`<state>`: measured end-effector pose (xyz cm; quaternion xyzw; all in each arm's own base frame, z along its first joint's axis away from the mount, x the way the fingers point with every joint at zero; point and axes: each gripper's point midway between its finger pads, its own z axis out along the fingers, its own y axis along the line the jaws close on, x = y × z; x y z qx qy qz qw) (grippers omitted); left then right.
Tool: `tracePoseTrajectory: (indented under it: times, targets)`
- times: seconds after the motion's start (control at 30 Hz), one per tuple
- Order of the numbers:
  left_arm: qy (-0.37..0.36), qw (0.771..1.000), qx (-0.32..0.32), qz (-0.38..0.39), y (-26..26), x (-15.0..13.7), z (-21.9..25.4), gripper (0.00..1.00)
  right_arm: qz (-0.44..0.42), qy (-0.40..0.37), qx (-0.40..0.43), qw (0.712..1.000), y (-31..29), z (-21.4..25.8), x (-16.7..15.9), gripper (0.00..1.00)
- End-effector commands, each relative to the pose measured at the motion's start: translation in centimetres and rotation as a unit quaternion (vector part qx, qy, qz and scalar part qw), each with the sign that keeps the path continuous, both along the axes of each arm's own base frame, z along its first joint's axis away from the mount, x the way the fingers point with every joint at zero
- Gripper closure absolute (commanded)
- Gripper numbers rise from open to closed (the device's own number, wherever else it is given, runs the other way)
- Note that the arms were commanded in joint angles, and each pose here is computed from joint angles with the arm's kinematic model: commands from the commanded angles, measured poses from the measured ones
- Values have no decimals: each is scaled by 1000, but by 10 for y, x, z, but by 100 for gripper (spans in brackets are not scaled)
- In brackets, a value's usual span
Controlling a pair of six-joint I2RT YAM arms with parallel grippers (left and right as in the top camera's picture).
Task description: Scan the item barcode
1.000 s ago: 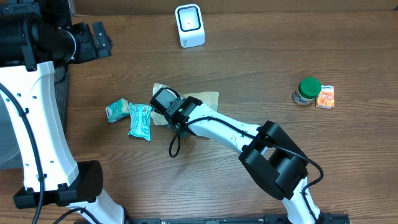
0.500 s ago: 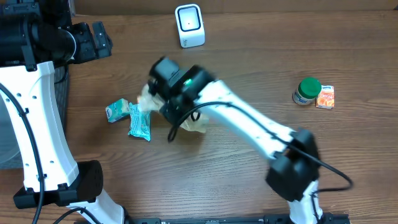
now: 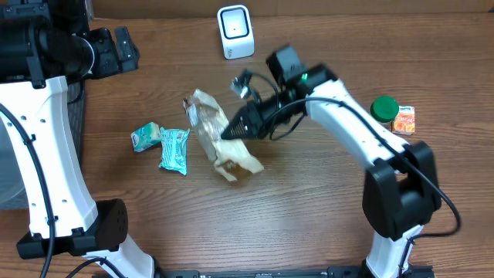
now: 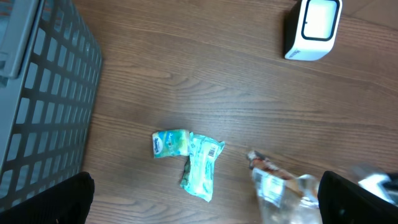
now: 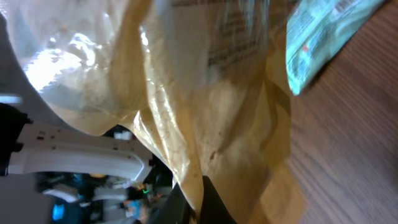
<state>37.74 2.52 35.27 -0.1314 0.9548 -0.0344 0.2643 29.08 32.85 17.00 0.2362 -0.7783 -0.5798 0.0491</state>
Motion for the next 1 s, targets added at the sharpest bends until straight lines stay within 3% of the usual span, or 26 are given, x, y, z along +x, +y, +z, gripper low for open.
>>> tracePoseTrajectory:
  times: [0.0,0.2,0.5,0.6,0.67,0.97]
  targets:
    - [-2,1000,7,-9,-1,1,1,0,-14,82,16,996,-8,-24,-6,96]
    - [-2,1000,7,-9,-1,1,1,0,-113,25,-161,980,-48,-97,31,96]
    - [-2,1000,7,-9,-1,1,1,1,-175,3,-247,953,-87,-121,58,95]
    - [-2,1000,7,-9,-1,1,1,0,-191,-17,-305,933,-104,-136,63,59]
    - [-2,1000,7,-9,-1,1,1,0,-201,-29,-339,918,-117,-143,67,47]
    - [-2,1000,7,-9,-1,1,1,0,-196,-23,-323,925,-137,-125,76,30]
